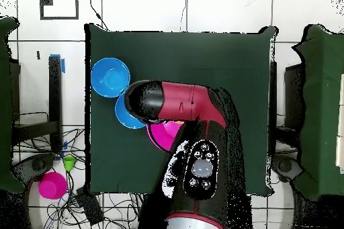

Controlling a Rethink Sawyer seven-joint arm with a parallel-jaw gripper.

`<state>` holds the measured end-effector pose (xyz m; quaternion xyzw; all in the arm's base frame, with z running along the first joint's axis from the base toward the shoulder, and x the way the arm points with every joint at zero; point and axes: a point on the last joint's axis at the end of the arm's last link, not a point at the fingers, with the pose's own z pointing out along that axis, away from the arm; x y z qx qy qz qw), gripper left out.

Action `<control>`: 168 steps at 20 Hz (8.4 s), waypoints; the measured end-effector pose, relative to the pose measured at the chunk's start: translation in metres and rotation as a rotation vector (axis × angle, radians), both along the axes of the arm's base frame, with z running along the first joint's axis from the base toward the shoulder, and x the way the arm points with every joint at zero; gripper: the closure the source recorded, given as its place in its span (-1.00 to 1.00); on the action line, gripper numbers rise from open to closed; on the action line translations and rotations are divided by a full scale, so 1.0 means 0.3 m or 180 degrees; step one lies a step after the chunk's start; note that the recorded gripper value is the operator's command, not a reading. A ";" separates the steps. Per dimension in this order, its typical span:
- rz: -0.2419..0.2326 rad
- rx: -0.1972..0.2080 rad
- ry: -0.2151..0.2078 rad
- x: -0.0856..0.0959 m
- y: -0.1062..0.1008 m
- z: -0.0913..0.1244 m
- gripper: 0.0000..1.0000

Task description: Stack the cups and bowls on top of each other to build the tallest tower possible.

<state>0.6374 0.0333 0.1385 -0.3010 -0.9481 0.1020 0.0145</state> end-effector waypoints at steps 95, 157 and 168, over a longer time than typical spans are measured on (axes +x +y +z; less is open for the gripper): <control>-0.0118 0.0157 -0.0070 0.010 0.400 0.312 -1.00; -0.1723 -0.0378 -0.0663 -0.052 0.410 -0.484 -1.00; -0.1780 -0.0455 -0.0489 0.012 0.366 -0.470 -1.00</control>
